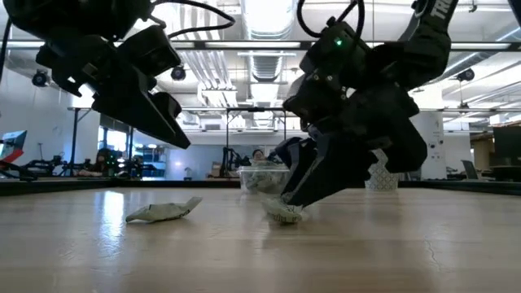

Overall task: Pick and place Stevia / Truvia into bins
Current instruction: Put the stevia packet into the transparent container

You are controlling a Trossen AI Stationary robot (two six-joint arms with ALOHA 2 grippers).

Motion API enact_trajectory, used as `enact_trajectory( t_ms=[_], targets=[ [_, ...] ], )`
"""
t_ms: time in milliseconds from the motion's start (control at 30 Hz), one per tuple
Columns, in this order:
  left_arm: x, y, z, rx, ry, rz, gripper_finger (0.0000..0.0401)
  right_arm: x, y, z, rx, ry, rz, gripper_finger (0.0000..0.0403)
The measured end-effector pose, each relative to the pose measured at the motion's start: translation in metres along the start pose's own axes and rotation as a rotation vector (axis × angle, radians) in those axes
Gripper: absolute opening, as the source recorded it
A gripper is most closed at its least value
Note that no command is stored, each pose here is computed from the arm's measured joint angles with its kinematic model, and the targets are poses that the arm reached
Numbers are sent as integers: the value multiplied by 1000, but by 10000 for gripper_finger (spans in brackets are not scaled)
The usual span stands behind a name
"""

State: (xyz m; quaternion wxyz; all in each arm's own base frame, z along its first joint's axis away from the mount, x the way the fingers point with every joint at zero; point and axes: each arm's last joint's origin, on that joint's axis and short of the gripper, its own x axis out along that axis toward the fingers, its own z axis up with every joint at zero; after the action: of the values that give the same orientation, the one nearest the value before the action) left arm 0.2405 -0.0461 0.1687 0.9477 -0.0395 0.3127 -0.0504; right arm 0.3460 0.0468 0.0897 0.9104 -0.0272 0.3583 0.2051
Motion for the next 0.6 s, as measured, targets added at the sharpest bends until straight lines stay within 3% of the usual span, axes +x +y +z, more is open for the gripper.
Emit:
enact_trajectory(
  t_ms=[233,333,467,600],
  targets=[
    [0,-6,-4,-54,8,-23,205,-17,4,6,-36,35,-18,22],
    [0,-12,-10,-66,30,-48,205,-25,4,10,-45,38,-56,13],
    [-1,-23,-14,-73,45,-95,206,-36,2,14,-54,68,-196,12],
    [-2,-33,-14,-70,25,-133,205,-52,-7,22,-53,70,-472,12]
  ],
)
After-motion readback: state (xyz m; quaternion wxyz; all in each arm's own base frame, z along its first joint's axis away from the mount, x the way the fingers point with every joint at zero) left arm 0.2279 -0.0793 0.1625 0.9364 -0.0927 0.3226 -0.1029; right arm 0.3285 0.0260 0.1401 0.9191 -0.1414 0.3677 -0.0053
